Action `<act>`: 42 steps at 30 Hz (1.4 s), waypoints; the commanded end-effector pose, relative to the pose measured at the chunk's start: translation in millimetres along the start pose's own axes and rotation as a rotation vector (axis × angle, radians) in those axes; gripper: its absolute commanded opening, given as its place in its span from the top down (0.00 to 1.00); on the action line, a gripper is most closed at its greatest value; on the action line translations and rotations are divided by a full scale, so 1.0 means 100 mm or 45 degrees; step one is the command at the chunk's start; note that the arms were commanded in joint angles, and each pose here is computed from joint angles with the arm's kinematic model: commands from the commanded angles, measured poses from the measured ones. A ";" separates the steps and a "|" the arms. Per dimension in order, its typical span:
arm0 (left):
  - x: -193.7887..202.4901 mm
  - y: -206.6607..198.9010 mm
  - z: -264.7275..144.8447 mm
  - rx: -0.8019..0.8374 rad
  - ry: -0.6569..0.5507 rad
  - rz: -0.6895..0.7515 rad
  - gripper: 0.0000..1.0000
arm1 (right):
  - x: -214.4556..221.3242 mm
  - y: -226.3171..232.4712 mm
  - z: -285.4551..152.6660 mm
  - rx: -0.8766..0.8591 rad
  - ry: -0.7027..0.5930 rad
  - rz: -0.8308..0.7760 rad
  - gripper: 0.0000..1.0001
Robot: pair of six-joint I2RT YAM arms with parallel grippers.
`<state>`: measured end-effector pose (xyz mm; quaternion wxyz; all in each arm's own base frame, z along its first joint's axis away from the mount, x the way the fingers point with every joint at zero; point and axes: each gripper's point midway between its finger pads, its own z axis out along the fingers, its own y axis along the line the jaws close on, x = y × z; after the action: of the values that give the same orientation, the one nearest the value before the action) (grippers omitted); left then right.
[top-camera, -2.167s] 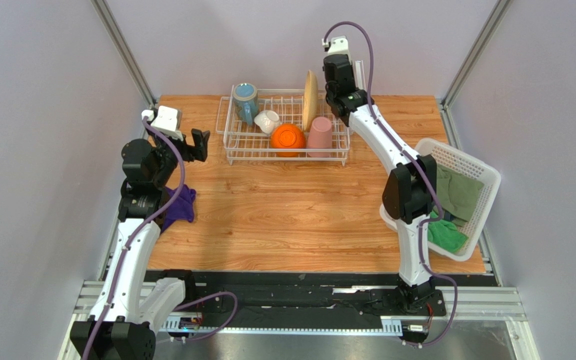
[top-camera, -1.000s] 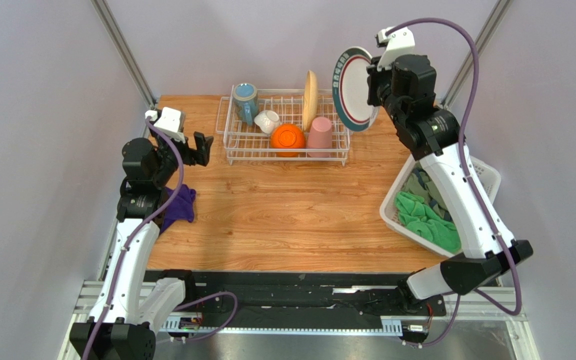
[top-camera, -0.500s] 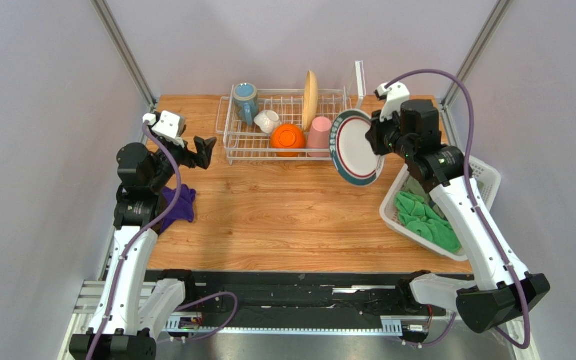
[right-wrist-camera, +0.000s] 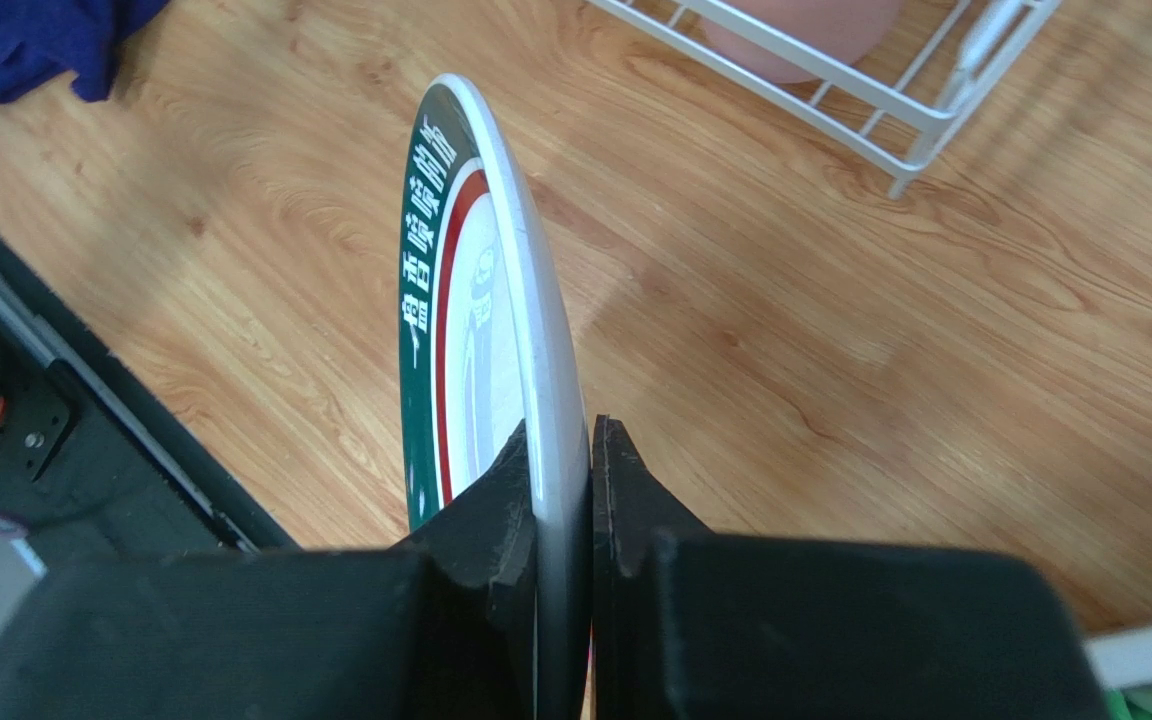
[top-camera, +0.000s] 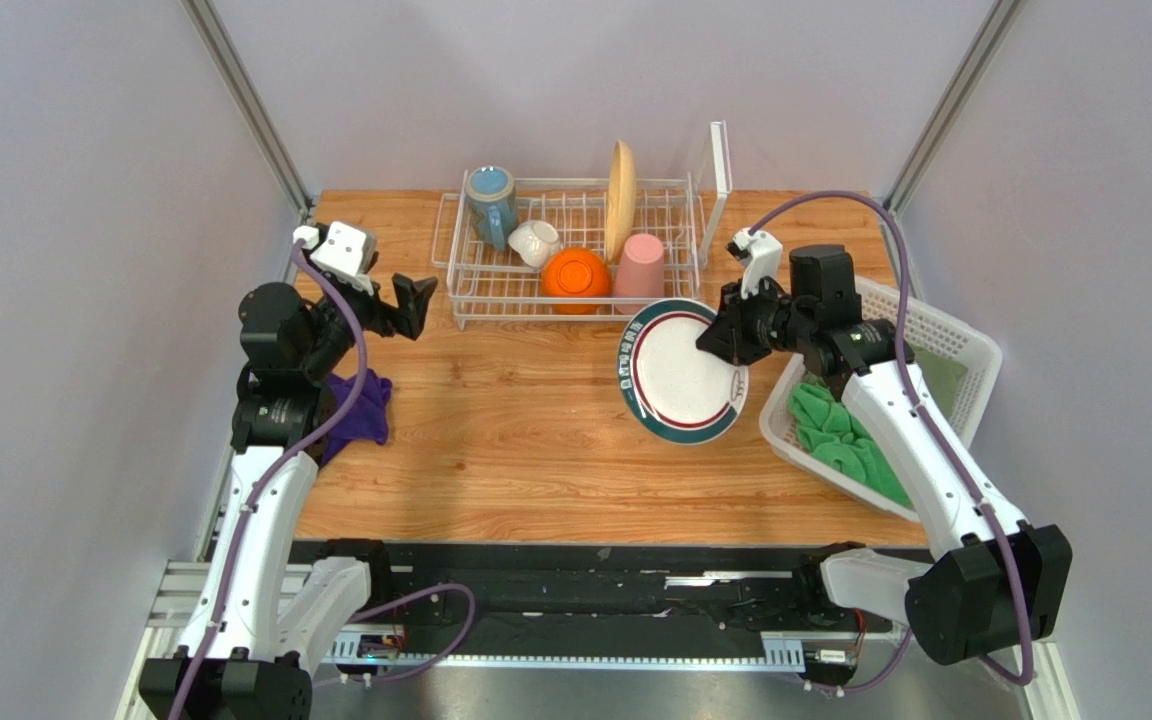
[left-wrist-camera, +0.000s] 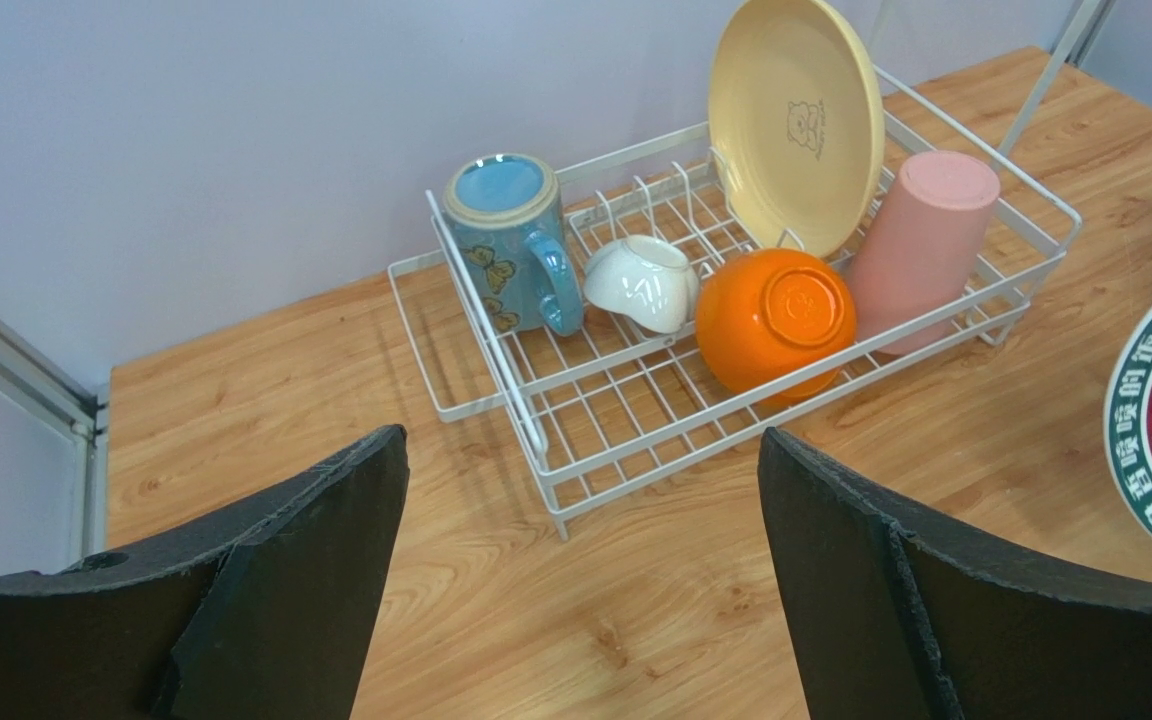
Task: Unload the mixed dishes from the dish rack
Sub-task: Place the plate at the center of the board.
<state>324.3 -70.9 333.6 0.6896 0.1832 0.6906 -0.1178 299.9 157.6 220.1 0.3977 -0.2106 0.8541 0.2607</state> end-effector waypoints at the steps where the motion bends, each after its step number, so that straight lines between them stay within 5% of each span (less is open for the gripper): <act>1: -0.08 0.00 0.02 0.018 -0.048 0.039 0.06 | -0.13 0.17 0.11 -0.197 -0.076 -0.059 1.00; 20: 0.01 0.02 0.06 0.013 -0.021 0.036 0.06 | 0.48 0.21 0.56 -0.541 0.150 0.010 1.00; 42: 0.01 0.03 0.06 0.007 -0.021 0.040 0.06 | 1.01 0.05 0.91 -0.597 0.331 0.131 1.00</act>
<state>330.4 -71.2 324.6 0.6827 0.1853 0.6968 -0.1185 285.9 193.3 82.7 0.1982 -0.2720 0.8470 0.4114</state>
